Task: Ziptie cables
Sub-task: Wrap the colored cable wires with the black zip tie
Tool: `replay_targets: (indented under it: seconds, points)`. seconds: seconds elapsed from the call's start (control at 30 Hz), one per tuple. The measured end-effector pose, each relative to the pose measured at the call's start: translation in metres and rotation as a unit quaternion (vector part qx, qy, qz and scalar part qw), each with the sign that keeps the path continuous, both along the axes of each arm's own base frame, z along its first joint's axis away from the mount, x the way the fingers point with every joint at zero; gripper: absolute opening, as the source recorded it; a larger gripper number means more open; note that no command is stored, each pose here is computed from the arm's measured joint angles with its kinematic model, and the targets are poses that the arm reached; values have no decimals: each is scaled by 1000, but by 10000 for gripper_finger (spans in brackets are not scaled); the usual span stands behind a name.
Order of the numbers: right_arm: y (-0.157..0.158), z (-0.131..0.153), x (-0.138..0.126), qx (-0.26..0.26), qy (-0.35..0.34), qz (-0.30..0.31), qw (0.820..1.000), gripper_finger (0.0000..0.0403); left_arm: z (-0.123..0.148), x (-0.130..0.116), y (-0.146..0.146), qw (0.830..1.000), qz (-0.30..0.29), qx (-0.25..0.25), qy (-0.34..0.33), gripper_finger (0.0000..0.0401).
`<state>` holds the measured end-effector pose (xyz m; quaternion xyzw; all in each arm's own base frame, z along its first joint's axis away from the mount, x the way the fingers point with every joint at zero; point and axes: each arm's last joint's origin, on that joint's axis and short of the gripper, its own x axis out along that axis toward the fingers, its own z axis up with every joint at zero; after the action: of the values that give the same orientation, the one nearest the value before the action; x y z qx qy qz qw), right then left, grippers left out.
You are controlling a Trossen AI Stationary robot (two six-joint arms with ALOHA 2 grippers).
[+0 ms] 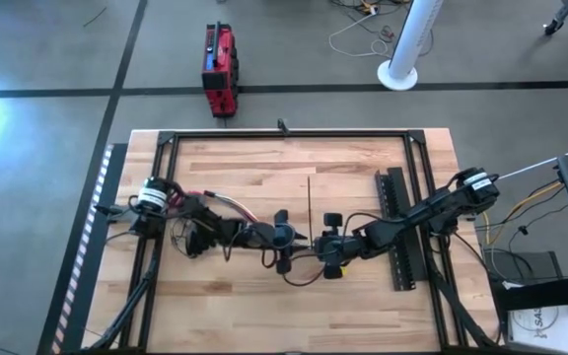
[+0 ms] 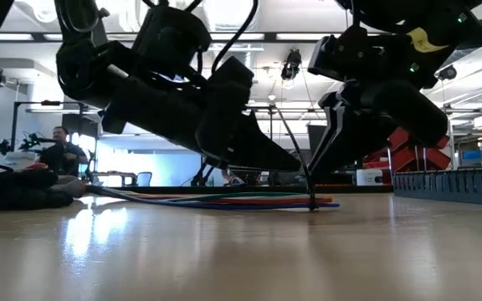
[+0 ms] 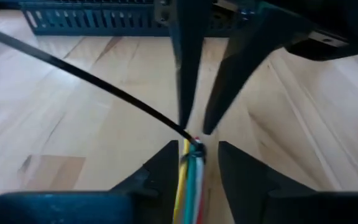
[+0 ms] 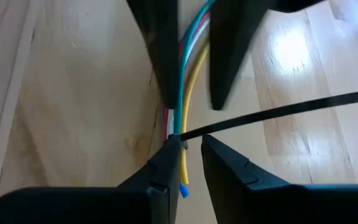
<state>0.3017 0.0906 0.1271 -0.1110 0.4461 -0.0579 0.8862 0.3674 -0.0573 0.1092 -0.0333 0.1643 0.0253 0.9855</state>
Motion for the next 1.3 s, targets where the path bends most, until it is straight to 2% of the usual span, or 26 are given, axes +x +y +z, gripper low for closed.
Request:
replay_targets:
  seconds: [0.17, 0.33, 0.57, 0.67, 0.87, 1.1, 1.3]
  points:
    - [0, 0, -1, 1, 1, -3, 1000, 43, -3, 2, 20, 999, 26, -22, 4, 146]
    - [0, 0, -1, 4, 0, -6, 1000, 34, 4, 8, 36, 996, -43, -69, -23, 176]
    - [-1, 0, 0, -5, -4, -14, 1000, 34, 10, 12, 40, 990, -100, -88, -37, 187]
    - [-1, 0, 0, -10, -6, -17, 1000, 33, 10, 12, 40, 990, -105, -91, -33, 175]
    - [-1, 0, 0, -8, -7, -20, 1000, 36, 8, 14, 47, 997, -33, -64, -24, 129]
    - [-2, 0, 0, -12, -11, -27, 1000, 49, 11, 15, 45, 996, -62, -61, -33, 17]
    - [-2, 0, -1, 6, -13, -47, 999, 70, 11, 15, 45, 996, -67, -52, -35, 2]
